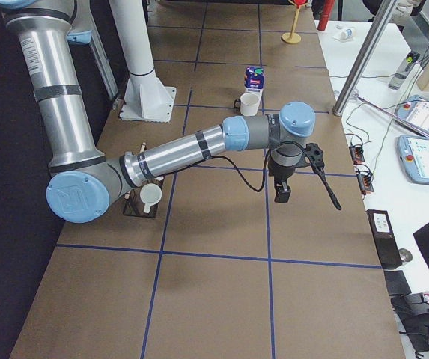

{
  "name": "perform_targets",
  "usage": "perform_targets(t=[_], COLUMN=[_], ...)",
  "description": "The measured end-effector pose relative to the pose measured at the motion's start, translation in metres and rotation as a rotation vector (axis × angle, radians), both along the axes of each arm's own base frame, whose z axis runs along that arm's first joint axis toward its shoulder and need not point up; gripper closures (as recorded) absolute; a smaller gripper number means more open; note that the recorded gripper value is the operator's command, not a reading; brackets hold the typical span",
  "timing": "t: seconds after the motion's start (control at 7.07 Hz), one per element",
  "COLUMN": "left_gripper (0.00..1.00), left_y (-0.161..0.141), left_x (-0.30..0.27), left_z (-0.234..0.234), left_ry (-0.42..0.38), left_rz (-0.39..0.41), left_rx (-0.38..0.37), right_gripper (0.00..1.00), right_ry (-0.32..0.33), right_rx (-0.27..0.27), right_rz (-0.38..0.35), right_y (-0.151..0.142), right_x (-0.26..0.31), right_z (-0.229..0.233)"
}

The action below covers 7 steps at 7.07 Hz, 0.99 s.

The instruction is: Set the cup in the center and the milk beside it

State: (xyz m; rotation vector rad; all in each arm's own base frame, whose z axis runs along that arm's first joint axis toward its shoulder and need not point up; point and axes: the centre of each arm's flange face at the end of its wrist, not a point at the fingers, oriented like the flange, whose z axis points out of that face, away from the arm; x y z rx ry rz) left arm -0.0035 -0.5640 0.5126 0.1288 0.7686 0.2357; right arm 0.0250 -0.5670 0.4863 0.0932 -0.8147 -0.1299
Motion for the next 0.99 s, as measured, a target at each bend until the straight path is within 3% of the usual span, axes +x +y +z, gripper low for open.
perform_targets(t=[0.99], left_gripper=[0.0], left_y=[0.0], left_x=[-0.034], left_z=[0.03], left_ry=[-0.004], left_rz=[-0.051], left_rx=[-0.05], right_gripper=[0.0], right_ry=[-0.007], right_rx=[-0.004], right_rz=[-0.001], right_y=[0.004], right_x=[-0.001], right_z=[0.003])
